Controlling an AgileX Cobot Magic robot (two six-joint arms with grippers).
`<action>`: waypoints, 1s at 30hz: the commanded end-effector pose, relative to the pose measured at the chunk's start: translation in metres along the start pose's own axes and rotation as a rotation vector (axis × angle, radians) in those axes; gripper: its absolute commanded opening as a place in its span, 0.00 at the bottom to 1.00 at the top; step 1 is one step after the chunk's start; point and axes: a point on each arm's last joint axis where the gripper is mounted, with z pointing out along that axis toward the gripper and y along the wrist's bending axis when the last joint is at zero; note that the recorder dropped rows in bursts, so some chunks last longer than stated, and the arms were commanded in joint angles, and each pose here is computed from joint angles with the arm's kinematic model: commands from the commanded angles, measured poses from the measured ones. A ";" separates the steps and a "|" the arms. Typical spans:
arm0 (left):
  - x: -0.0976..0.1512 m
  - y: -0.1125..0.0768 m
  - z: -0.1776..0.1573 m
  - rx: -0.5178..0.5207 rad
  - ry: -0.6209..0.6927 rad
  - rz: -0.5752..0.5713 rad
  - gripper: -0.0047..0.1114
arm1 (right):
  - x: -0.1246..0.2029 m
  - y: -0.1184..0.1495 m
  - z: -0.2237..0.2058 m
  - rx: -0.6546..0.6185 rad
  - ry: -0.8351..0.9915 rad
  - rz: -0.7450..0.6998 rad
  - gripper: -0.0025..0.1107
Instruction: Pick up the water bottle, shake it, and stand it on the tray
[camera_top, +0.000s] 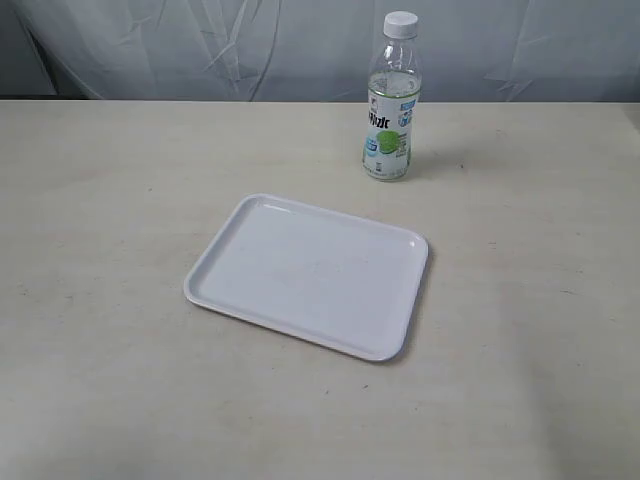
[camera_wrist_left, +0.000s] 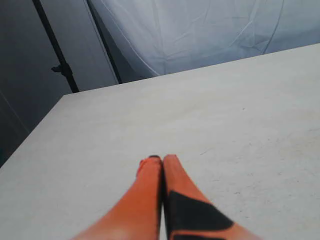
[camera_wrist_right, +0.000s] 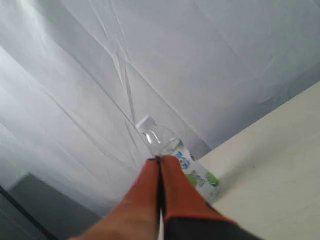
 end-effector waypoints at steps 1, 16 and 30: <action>-0.001 0.000 0.000 -0.002 -0.015 -0.003 0.04 | -0.014 0.000 -0.002 -0.013 -0.160 0.180 0.02; -0.001 0.000 0.000 -0.002 -0.015 -0.003 0.04 | -0.042 0.035 -0.008 -0.145 -0.147 0.197 0.02; -0.001 0.000 0.000 -0.002 -0.015 -0.003 0.04 | -0.107 0.076 0.166 0.357 0.446 -0.680 0.02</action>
